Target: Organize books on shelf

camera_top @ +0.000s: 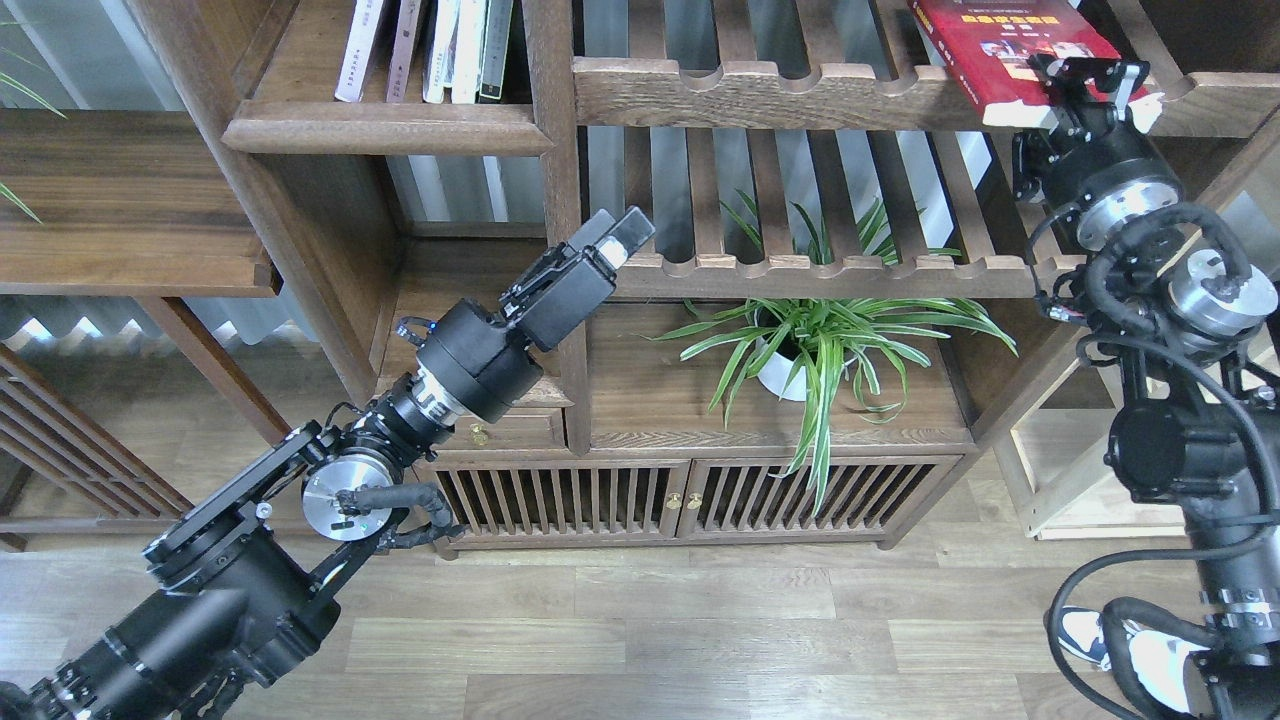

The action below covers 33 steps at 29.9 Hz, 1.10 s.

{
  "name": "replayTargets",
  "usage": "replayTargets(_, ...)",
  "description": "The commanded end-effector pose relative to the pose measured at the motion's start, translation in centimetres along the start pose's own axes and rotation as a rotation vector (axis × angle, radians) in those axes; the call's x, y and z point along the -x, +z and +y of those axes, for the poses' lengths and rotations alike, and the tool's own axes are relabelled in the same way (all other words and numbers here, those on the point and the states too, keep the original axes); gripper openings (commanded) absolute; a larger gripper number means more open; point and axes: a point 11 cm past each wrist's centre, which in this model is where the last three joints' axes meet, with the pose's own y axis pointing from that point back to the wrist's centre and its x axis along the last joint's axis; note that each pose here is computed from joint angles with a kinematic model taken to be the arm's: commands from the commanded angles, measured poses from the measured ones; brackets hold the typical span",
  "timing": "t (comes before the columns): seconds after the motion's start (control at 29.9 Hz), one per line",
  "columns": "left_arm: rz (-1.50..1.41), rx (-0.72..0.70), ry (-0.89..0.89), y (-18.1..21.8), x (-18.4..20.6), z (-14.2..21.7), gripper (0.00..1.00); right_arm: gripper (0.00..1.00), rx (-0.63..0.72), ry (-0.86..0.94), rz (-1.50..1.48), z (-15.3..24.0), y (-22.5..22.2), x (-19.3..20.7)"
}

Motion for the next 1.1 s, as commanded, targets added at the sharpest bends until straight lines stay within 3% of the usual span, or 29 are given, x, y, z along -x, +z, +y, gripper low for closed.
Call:
replayTargets(0.0, 0.001, 0.0, 0.006, -0.1, -0.1, 0.2, 0.99, 0.07, -0.007, -0.059, -0.004, 0.0, 0.0, 0.6)
replayTargets(0.1, 0.003, -0.004, 0.008, -0.2, -0.2, 0.3, 0.99, 0.04, -0.017, -0.139, -0.017, 0.1, 0.1, 1.3)
replayTargets(0.64, 0.007, -0.013, 0.03, -0.4, -0.9, 0.4, 0.99, 0.04, 0.017, -0.401, -0.064, 1.4, 2.3, 1.7)
replayTargets(1.07, 0.214, -0.04, 0.04, -0.4, -1.0, 0.4, 0.99, 0.04, 0.122, -0.572, -0.051, 4.8, 5.9, -1.9)
